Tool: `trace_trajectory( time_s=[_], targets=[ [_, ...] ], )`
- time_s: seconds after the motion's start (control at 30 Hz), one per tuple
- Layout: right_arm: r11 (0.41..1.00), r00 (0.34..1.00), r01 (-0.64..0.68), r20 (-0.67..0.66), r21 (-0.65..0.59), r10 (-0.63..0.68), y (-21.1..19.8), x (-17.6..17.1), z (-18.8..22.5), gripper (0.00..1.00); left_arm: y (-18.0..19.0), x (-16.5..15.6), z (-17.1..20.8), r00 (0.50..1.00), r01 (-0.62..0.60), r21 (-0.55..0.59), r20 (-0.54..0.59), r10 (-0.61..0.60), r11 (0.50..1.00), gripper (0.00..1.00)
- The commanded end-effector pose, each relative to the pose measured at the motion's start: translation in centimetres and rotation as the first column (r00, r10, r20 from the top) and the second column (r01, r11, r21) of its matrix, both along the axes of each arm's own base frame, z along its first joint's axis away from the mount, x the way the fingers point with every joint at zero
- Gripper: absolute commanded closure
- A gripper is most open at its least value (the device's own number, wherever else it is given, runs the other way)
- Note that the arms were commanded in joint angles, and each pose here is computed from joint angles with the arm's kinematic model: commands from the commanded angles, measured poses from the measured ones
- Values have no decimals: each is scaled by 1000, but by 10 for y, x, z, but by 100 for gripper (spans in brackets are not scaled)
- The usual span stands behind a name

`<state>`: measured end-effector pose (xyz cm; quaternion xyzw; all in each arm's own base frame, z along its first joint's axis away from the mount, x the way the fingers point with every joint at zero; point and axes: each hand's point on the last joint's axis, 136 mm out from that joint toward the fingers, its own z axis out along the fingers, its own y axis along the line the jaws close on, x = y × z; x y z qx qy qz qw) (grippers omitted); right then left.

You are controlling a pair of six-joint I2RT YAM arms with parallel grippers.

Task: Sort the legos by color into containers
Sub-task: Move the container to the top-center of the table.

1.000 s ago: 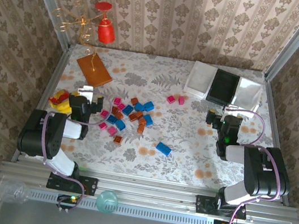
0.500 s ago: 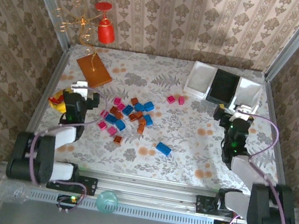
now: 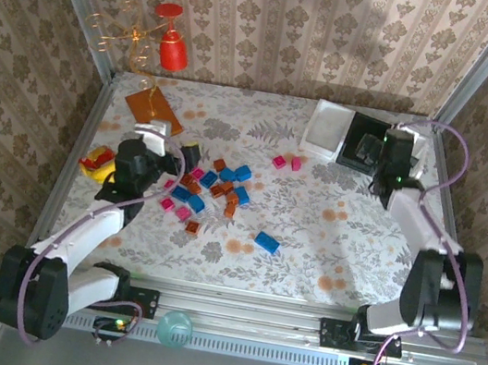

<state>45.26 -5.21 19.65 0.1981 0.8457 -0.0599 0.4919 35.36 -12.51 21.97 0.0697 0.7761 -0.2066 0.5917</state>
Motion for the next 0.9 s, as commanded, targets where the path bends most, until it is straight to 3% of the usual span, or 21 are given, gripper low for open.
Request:
trace_trajectory(
  time_s=[0.0,0.23,0.47,0.63,0.87],
  targets=[
    [999,973,51,-227,9,-47,-23,1,-42,7,-16,-2,6,999,41,0,-11,-41,999,0],
    [996,926,20,-377,90,16,-33,43,-79,18,-18,-1,3,999,33,13,-24,-33,999,0],
    [980,870,-47,-474,193,135,-17,70,-117,39,-16,-2,-2,999,20,20,-43,-19,1000,0],
    [965,859,-122,-462,233,220,11,90,-122,54,-13,-3,-2,999,7,27,-41,-6,1000,0],
    [950,821,-253,-477,185,312,72,112,-123,59,-12,-2,-7,999,1,35,-50,1,999,0]
  ],
)
